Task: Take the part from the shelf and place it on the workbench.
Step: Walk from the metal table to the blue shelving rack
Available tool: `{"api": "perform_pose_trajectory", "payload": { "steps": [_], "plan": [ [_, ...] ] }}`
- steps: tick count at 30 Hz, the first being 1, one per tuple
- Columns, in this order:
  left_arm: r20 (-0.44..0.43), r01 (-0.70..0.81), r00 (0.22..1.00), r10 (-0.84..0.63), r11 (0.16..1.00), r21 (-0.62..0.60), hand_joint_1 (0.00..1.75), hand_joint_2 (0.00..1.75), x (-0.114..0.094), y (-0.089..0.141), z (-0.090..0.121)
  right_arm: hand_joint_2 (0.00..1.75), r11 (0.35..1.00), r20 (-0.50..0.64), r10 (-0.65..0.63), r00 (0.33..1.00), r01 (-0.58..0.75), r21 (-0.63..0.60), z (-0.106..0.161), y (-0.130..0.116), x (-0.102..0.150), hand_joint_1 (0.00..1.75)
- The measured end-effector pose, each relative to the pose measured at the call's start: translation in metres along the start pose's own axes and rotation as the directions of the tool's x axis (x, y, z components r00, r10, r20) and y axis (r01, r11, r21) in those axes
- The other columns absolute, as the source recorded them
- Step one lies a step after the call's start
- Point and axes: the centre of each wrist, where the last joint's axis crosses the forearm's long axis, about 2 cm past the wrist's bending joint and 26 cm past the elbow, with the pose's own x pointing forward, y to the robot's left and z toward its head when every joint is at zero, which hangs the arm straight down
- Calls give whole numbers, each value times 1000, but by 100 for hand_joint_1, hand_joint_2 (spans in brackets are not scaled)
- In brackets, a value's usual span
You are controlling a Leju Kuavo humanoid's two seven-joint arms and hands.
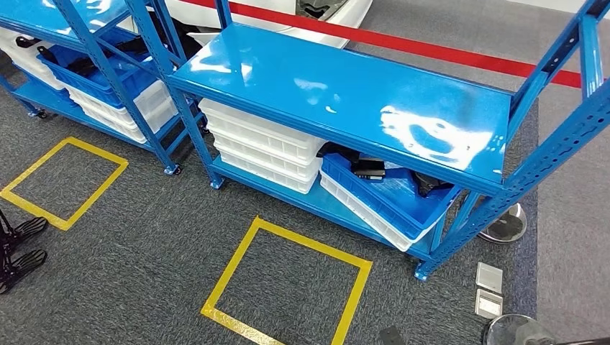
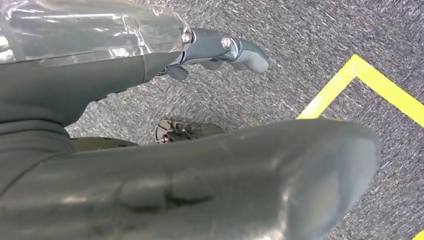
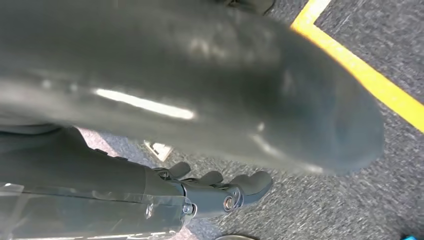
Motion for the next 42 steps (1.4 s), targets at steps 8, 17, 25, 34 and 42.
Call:
{"api": "perform_pose_trajectory", "payload": {
  "steps": [8, 17, 25, 34, 42],
  "plan": [
    [4, -2, 1000, 2, 1000, -12, 0, 0, 0, -1, 0, 0, 999, -11, -29, 1000, 29, 16, -3, -1, 3, 0],
    [14, -2, 1000, 3, 1000, -20, 0, 0, 5, -4, -2, 0, 999, -11, -41, 999, 41, 18, -4, -3, 4, 0],
    [18, -6, 1000, 6, 1000, -25, 0, 0, 7, -6, -2, 0, 999, -19, -39, 999, 40, 14, -5, -6, 1, 0],
    [21, -4, 1000, 5, 1000, -28, 0, 0, 8, -7, -2, 0, 999, -24, -44, 999, 44, 14, -5, -7, 0, 0],
    [19, -1, 1000, 1, 1000, -28, 0, 0, 6, -6, -2, 0, 999, -22, -43, 999, 44, 24, -4, -5, 1, 0]
  ]
}}
